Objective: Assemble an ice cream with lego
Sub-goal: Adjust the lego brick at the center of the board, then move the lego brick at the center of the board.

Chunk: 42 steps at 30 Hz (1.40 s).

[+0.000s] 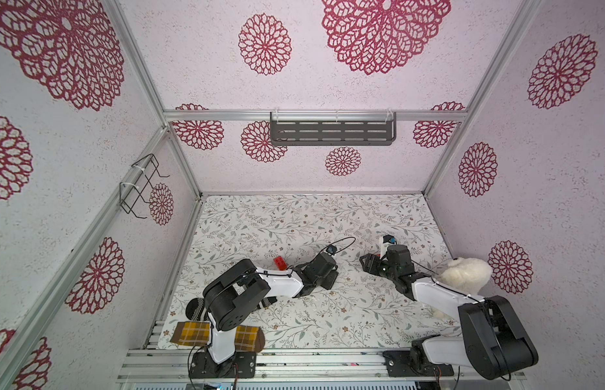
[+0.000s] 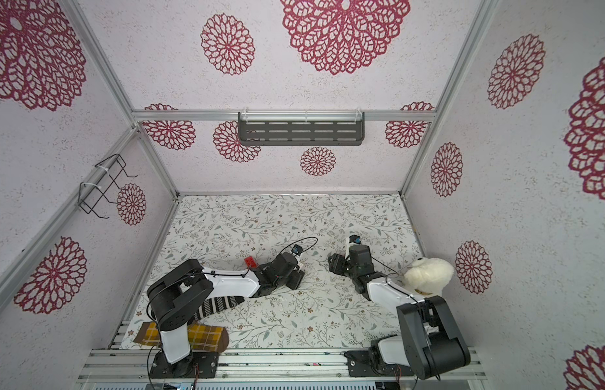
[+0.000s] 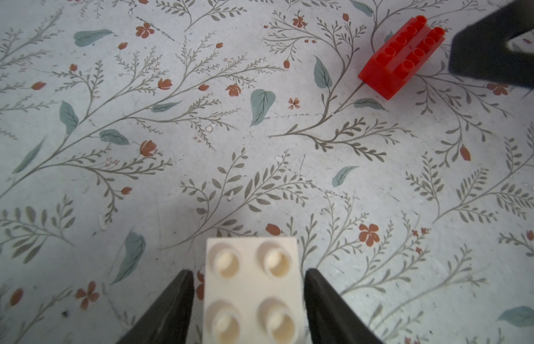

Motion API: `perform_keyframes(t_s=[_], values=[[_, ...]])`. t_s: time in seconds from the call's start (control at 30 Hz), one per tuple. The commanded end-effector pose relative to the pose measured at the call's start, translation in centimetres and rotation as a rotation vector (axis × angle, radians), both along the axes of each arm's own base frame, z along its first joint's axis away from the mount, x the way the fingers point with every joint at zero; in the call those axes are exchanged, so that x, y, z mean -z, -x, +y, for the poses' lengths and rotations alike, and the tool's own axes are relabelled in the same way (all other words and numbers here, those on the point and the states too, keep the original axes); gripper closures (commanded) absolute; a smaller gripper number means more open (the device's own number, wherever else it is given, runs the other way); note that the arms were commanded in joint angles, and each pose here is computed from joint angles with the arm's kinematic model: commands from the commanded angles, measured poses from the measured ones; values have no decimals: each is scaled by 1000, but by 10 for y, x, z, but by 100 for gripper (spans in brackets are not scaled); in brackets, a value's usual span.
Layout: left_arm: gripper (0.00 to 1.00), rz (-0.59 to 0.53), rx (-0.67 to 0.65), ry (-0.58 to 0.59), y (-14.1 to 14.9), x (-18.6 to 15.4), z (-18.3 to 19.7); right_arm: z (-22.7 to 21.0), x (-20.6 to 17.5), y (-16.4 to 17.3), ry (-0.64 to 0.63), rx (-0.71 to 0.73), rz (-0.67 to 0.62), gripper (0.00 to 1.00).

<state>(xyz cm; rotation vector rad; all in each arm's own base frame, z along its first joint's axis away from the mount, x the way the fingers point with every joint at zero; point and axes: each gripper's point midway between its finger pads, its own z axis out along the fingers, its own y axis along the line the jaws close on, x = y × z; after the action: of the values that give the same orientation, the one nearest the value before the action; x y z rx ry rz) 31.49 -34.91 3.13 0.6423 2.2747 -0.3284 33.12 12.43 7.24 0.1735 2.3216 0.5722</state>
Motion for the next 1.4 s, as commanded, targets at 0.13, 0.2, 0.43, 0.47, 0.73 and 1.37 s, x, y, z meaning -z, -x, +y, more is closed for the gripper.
perform_keyframes(t_s=[0.13,0.2,0.43,0.47,0.73,1.37], values=[[15,-55,23,77,-4,-54,-8,-11,-15,-8,48,40,24,34],[11,-71,44,100,-3,-71,-12,-19,-20,-8,73,68,70,34],[1,-60,160,175,2,-127,-27,-59,-41,-12,99,186,118,25],[1,-34,198,179,5,-131,-33,-65,-45,-14,84,206,110,22],[3,-72,234,124,5,-158,-28,-72,-2,-25,4,273,380,15],[3,-249,-26,235,32,-178,40,-24,58,-25,-15,359,714,15]])
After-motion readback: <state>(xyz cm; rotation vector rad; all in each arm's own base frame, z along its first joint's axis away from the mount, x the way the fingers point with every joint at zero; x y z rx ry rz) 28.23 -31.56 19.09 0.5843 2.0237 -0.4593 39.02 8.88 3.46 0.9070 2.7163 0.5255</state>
